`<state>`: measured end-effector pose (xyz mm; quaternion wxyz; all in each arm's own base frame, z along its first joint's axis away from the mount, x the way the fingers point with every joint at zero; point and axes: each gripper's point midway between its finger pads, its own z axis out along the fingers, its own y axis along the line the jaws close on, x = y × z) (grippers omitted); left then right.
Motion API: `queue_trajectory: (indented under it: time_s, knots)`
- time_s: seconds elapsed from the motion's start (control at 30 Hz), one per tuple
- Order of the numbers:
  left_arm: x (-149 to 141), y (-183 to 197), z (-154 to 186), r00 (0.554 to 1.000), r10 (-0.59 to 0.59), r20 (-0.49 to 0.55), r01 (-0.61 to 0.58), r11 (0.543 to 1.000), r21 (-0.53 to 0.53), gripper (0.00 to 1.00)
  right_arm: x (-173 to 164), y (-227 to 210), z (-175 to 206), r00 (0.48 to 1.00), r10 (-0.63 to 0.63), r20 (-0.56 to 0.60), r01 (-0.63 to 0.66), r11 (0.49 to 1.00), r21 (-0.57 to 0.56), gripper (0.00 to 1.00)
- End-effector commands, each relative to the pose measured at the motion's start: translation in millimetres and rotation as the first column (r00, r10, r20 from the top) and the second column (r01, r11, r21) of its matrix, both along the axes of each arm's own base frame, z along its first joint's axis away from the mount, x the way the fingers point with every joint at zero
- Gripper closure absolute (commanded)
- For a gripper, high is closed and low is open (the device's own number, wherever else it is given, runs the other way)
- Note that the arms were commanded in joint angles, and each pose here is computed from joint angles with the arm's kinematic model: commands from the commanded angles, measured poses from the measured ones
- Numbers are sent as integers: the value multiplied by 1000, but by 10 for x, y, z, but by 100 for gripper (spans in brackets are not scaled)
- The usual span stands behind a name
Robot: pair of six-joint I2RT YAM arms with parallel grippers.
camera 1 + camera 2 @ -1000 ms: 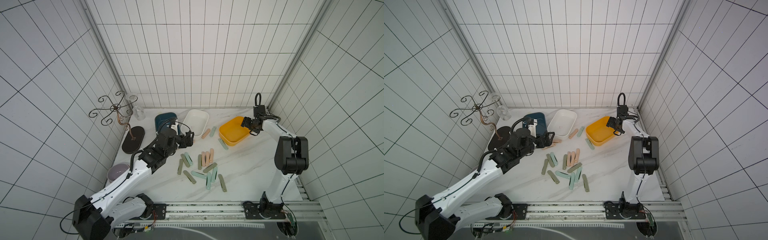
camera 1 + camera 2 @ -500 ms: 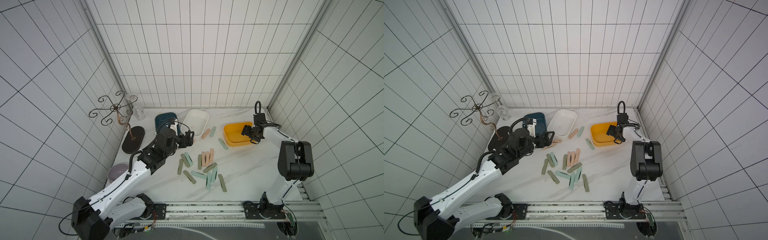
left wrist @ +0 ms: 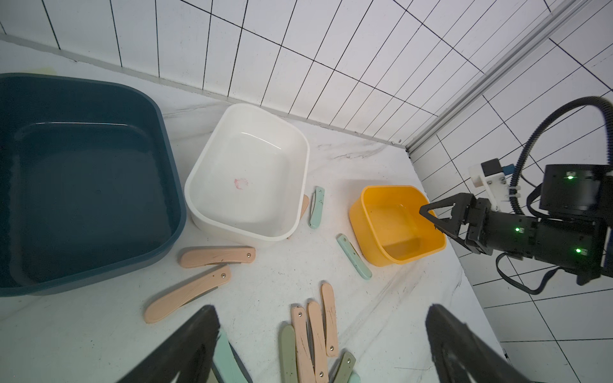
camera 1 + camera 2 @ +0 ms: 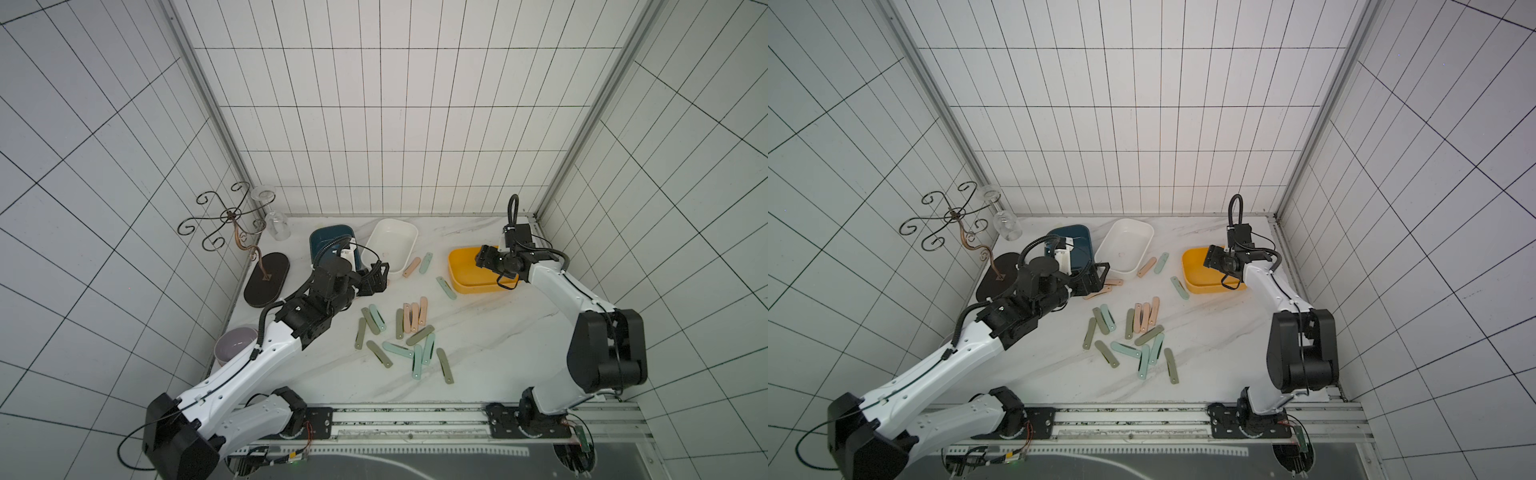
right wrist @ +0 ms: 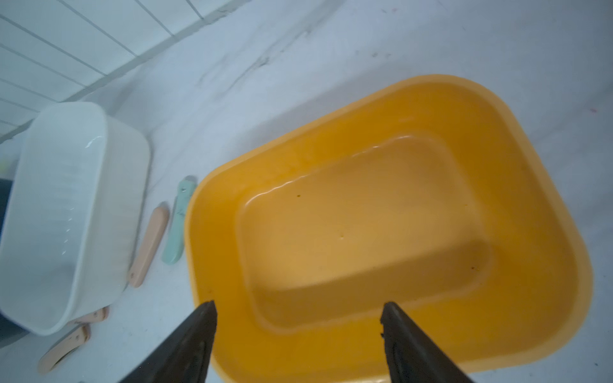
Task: Place the fruit knives into the storage box by color
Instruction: Adjust the storage box at the center of the board, then pick up the fruit knife from the center of the board.
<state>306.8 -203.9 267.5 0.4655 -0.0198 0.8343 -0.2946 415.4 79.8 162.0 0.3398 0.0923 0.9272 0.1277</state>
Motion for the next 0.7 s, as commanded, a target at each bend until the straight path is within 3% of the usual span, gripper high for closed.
queue_trajectory:
  time_s: [0.0, 0.33, 0.47, 0.67]
  knots:
    - [-47, 41, 100, 1000, 6, 28, -6, 1000, -5, 3, -406, 364, -61, 992, 117, -38, -118, 993, -21, 20]
    - [9, 306, -50, 998, 55, 0, -55, 997, 58, 3, -1621, 833, -634, 951, 253, -177, -261, 965, -25, 27]
    - [106, 453, -161, 996, 73, -54, -72, 997, 24, 3, -1963, 943, -848, 923, 295, -245, -310, 951, -21, 31]
    - [131, 521, -179, 995, 80, -55, -78, 996, 33, 3, -2371, 1117, -1104, 869, 365, -334, -406, 912, -63, 37]
